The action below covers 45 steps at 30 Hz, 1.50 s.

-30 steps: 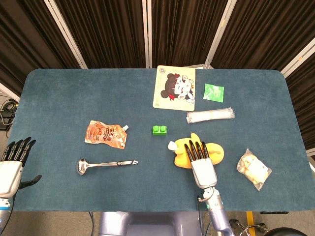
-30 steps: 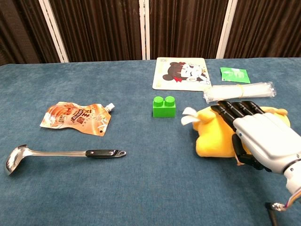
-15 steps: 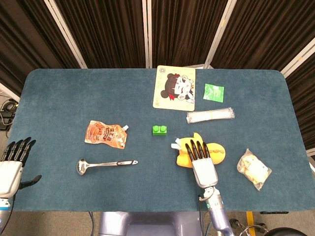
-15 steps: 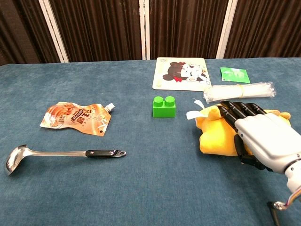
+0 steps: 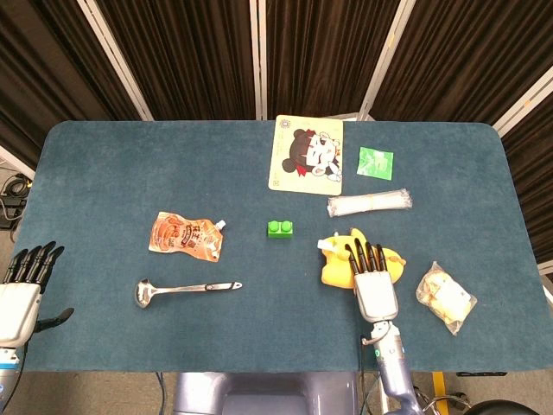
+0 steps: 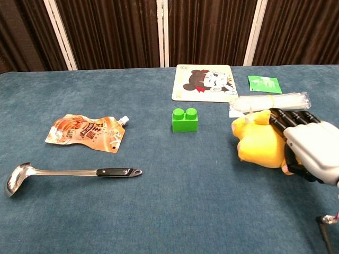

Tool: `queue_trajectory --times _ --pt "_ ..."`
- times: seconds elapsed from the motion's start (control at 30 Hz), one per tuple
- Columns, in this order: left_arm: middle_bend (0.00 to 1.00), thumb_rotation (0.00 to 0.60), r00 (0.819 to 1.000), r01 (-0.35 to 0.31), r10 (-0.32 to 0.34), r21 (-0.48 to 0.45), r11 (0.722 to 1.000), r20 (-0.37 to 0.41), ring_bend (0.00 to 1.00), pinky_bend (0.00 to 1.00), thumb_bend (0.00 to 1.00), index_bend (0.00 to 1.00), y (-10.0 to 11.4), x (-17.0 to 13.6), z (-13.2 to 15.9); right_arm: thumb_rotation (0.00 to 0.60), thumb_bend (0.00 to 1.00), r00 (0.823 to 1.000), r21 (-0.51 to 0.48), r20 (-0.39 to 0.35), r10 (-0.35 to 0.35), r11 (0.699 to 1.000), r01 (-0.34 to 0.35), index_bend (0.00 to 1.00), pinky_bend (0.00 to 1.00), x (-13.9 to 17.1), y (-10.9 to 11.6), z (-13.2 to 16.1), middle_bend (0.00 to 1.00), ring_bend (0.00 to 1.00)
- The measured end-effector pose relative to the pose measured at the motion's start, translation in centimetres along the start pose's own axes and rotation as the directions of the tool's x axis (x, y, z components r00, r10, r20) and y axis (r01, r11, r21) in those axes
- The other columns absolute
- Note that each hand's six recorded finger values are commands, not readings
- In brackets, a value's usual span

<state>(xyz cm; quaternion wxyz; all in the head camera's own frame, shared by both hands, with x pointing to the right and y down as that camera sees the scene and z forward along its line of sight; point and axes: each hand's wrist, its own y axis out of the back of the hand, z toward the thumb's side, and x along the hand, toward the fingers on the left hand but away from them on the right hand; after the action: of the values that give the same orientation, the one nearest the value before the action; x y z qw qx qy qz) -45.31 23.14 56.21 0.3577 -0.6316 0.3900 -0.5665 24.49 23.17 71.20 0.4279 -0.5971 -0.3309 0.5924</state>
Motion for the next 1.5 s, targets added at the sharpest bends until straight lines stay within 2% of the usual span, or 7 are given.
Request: queue_trajectory --times 0.27,0.87,0.97,1.13,1.23,1.37,1.5 --pt "0.0 0.6 1.0 0.002 -0.002 0.003 1.0 0.0 0.0 0.0 0.11 0.0 -0.1 0.0 0.0 0.6 1.0 0.999 0.001 0.045 -0.029 1.0 0.029 0.0 0.0 -0.2 0.8 -2.0 0.0 0.0" --pt "0.0 0.6 1.0 -0.009 0.009 0.002 1.0 -0.01 0.0 0.0 0.11 0.0 0.2 0.0 -0.2 0.6 1.0 0.985 -0.087 0.029 -0.17 0.981 0.172 0.0 0.0 1.6 6.6 -4.6 0.0 0.0" --pt "0.0 0.6 1.0 -0.015 0.015 -0.003 1.0 -0.013 0.0 0.0 0.11 0.0 0.4 0.0 -0.3 0.6 0.89 0.981 -0.089 0.025 -0.19 0.977 0.191 0.0 0.0 2.1 7.5 -5.3 0.0 0.0" --pt "0.0 0.6 1.0 -0.02 0.019 -0.01 1.0 -0.017 0.0 0.0 0.11 0.0 0.5 0.1 -0.4 0.6 0.51 0.979 -0.114 0.019 -0.202 0.973 0.203 0.0 0.0 2.9 8.5 -7.0 0.0 0.0" --pt "0.0 0.6 0.999 -0.032 0.032 -0.017 0.999 -0.016 0.0 0.0 0.11 0.0 0.7 0.1 -0.5 0.6 0.36 0.978 -0.131 0.017 -0.206 0.97 0.206 0.0 0.0 3.5 9.1 -8.3 0.0 0.0" --pt "0.0 0.6 0.998 -0.055 0.054 -0.029 0.998 -0.015 0.0 0.0 0.11 0.0 1.0 0.2 -0.6 0.6 0.25 0.976 -0.13 0.001 -0.219 0.967 0.217 0.0 0.0 4.7 10.3 -10.8 0.0 0.0" --pt "0.0 0.6 0.997 -0.071 0.07 -0.028 0.997 -0.013 0.0 0.0 0.11 0.0 1.1 0.3 -0.8 0.6 0.18 0.98 -0.073 -0.004 -0.199 0.977 0.198 0.0 0.0 6.2 10.9 -13.7 0.0 0.0"
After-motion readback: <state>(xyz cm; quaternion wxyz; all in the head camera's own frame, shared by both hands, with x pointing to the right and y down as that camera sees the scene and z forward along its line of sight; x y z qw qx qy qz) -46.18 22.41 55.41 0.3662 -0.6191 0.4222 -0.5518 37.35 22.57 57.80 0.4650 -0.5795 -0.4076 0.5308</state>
